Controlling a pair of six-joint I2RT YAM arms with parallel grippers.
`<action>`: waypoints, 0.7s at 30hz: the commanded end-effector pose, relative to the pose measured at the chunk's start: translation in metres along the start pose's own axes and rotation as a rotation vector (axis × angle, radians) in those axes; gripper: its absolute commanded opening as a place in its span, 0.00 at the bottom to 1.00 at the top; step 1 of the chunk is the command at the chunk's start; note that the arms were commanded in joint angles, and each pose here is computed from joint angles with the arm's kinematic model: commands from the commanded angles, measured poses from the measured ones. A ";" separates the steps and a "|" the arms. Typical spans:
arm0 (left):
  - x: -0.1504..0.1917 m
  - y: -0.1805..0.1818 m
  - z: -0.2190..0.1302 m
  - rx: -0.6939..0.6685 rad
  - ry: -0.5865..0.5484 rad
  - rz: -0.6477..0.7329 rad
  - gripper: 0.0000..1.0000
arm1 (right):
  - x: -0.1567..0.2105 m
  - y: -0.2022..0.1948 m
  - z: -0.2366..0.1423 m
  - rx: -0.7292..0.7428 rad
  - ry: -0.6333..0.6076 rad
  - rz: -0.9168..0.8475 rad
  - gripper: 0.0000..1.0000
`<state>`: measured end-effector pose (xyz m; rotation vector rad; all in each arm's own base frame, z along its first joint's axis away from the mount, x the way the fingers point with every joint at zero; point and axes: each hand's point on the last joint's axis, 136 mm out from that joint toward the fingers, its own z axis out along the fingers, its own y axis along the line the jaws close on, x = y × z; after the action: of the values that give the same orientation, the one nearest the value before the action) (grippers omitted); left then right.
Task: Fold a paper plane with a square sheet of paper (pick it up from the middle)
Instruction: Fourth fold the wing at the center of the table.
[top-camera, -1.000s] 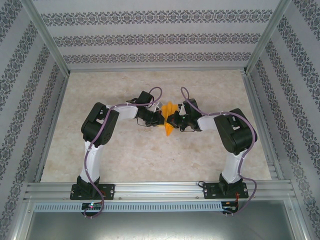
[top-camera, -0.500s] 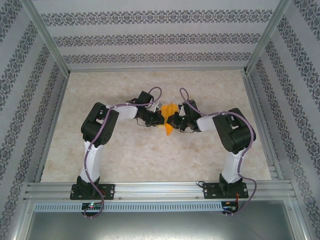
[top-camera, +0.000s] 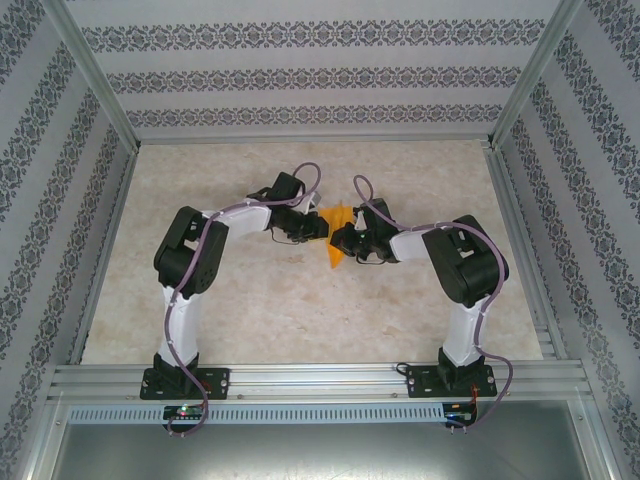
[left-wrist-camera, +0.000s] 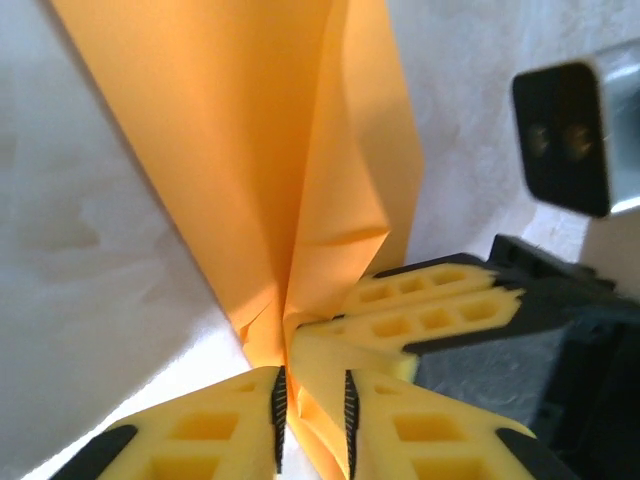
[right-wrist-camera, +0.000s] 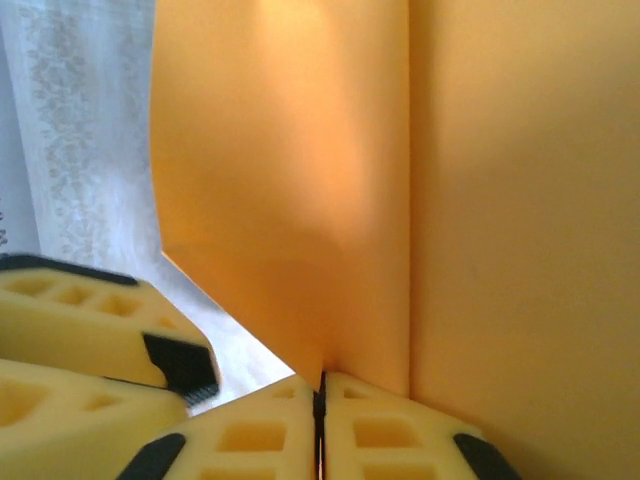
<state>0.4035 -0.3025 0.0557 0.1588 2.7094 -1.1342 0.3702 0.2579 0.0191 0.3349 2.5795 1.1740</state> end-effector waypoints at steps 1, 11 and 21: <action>-0.023 -0.013 -0.025 -0.008 -0.069 0.046 0.29 | 0.027 -0.054 0.005 0.199 0.053 0.024 0.18; -0.040 -0.016 -0.014 0.038 -0.047 0.037 0.36 | 0.031 -0.047 0.001 0.199 0.055 -0.035 0.33; -0.036 0.003 0.004 -0.013 0.031 0.025 0.36 | 0.033 -0.044 -0.002 0.196 0.052 -0.057 0.34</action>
<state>0.4409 -0.3122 0.0680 0.1915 2.6827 -1.1548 0.3688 0.2636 0.0279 0.2068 2.5498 1.1069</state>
